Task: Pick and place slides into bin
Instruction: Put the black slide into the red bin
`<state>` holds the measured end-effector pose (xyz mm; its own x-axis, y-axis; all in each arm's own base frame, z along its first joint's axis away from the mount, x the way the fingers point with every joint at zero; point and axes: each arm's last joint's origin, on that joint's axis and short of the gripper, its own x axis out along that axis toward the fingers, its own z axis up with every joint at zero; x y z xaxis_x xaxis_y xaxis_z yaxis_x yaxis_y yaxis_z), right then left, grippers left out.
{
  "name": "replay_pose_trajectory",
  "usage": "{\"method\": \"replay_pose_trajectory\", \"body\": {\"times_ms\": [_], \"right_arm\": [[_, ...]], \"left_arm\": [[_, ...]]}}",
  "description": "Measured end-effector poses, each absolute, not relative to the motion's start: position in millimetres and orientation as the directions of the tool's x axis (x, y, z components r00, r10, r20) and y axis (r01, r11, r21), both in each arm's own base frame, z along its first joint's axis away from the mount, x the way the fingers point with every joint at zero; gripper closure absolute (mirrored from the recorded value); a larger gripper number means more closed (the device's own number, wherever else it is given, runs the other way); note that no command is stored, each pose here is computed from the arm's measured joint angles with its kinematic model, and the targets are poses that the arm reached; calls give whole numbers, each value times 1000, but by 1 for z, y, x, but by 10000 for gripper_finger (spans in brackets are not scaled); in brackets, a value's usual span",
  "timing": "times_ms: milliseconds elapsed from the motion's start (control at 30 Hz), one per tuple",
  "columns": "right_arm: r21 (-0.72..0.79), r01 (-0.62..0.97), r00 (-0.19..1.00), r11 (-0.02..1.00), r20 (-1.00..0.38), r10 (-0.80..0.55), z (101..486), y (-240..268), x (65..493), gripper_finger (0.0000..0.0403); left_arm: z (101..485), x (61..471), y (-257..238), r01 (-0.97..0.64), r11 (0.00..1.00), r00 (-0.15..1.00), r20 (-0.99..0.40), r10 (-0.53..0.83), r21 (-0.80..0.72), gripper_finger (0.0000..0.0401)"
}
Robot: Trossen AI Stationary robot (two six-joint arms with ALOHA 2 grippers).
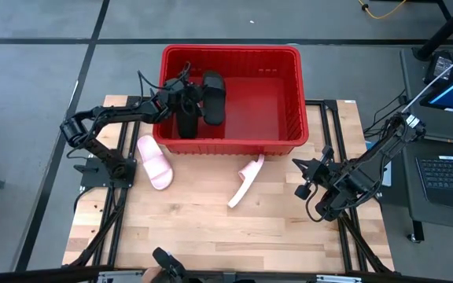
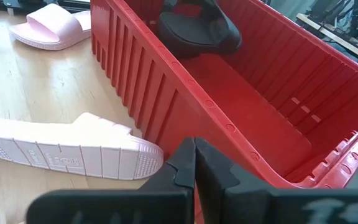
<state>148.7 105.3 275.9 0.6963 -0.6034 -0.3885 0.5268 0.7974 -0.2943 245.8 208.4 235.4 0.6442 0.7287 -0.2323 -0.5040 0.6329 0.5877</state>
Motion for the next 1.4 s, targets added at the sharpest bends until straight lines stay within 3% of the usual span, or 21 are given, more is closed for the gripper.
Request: {"method": "replay_pose_trajectory", "body": {"times_ms": [467, 1400], "right_arm": [[-312, 523, 698, 793, -377, -609, 276, 105, 149, 393], [-318, 527, 699, 788, -365, -614, 277, 105, 149, 393]], "left_arm": [[218, 228, 216, -516, 653, 646, -248, 722, 554, 398], [229, 237, 214, -481, 663, 685, -226, 692, 573, 398]]}}
